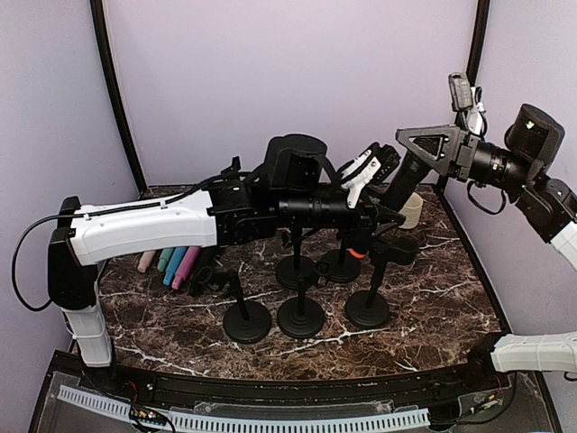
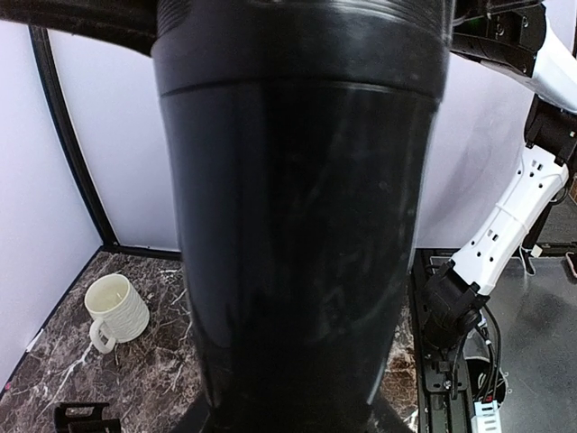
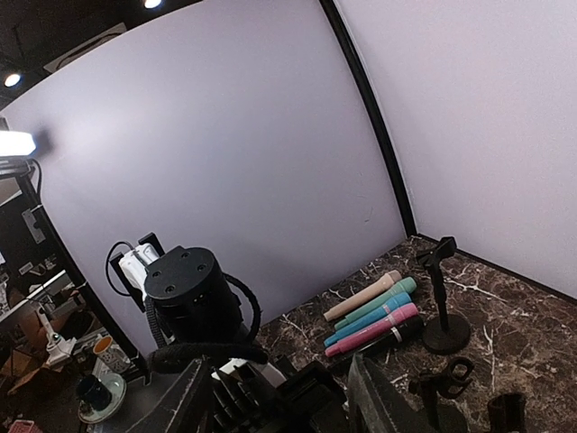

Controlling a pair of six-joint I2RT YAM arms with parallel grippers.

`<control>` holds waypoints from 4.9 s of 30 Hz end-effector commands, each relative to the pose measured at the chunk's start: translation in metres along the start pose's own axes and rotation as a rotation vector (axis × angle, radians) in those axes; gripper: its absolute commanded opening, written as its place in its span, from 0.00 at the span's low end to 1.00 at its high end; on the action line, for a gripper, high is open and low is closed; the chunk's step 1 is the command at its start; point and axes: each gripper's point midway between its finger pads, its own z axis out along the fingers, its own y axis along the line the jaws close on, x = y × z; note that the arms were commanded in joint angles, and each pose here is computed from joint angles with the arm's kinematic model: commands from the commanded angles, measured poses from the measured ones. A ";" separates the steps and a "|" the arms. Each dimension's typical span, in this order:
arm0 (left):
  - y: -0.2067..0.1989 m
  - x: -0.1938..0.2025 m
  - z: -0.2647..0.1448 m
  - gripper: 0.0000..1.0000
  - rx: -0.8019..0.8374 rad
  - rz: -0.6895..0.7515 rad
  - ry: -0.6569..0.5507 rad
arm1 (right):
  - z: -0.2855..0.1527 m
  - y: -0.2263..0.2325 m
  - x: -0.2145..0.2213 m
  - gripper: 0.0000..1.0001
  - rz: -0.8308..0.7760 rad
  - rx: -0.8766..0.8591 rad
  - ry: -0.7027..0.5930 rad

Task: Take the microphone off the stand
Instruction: Pass from the right arm to the left, then place the microphone at the center of the board, then reset both arms

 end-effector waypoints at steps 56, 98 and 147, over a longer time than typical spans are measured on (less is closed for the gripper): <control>0.168 0.293 -0.264 0.12 -0.683 -0.926 0.499 | -0.095 -0.123 -0.025 0.97 -0.015 0.850 -0.211; 0.176 0.358 -0.230 0.53 -0.683 -0.930 0.709 | -0.111 -0.127 -0.013 0.97 -0.014 0.908 -0.199; 0.289 0.290 -0.481 0.88 -1.366 -0.247 -0.078 | -0.222 -0.323 0.167 0.99 -0.230 1.433 -0.222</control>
